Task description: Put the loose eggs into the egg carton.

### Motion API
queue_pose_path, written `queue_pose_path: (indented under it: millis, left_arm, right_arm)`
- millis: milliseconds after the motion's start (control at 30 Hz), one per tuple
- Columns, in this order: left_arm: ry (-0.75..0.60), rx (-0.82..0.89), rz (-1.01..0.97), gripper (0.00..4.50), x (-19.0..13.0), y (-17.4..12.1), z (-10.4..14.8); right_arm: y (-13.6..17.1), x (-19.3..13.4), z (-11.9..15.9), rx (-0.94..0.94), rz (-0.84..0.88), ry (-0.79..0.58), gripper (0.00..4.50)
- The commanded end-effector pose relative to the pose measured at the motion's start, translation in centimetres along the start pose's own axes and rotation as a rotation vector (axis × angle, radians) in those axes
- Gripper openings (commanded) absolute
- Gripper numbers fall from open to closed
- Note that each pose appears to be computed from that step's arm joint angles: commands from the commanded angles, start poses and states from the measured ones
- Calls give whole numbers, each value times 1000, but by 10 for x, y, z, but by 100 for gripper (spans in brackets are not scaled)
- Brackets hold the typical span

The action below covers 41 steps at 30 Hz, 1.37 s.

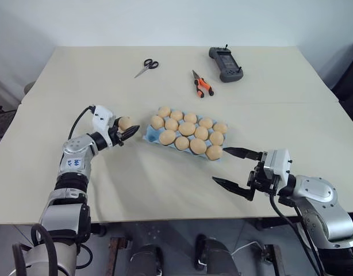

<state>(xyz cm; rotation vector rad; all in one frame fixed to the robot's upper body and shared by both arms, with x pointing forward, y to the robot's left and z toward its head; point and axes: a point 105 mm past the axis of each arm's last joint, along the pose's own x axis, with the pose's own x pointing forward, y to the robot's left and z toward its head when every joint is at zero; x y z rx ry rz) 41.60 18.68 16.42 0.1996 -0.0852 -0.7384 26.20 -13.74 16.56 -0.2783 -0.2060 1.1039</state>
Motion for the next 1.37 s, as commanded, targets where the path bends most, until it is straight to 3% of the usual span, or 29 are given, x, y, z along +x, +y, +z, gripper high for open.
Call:
queue_pose_path:
  millis: [33,167,267,300,433,467,567,700,1033,1367]
  left_arm:
    - [-64,72,-134,237,17,-21,28]
    - [-33,89,-205,237,26,-35,26]
    - [-15,74,-151,237,33,-31,21]
    - [-14,72,-137,308,35,-30,21]
    - [-54,72,-164,434,38,-33,29]
    - [-60,78,-179,448,36,-35,30]
    - [-78,100,-195,448,26,-32,32]
    - [-110,134,-199,448,-11,-20,39]
    - [111,255,-135,448,-106,-8,3]
    - [153,167,-115,448,-134,-33,-9]
  right_arm:
    - [3,3,10,-33,8,-31,450]
    - [4,5,10,-35,6,-39,450]
    - [6,7,11,-33,2,-47,450]
    - [7,8,11,-31,1,-49,450]
    - [11,9,10,-19,-11,-56,450]
    - [12,9,10,-16,-12,-57,450]
    - [16,9,9,-7,-11,-57,450]
    - [14,7,8,-6,-23,-50,450]
    - [0,-3,-3,-10,-38,-7,450]
    - [-12,-5,-9,-11,-49,10,450]
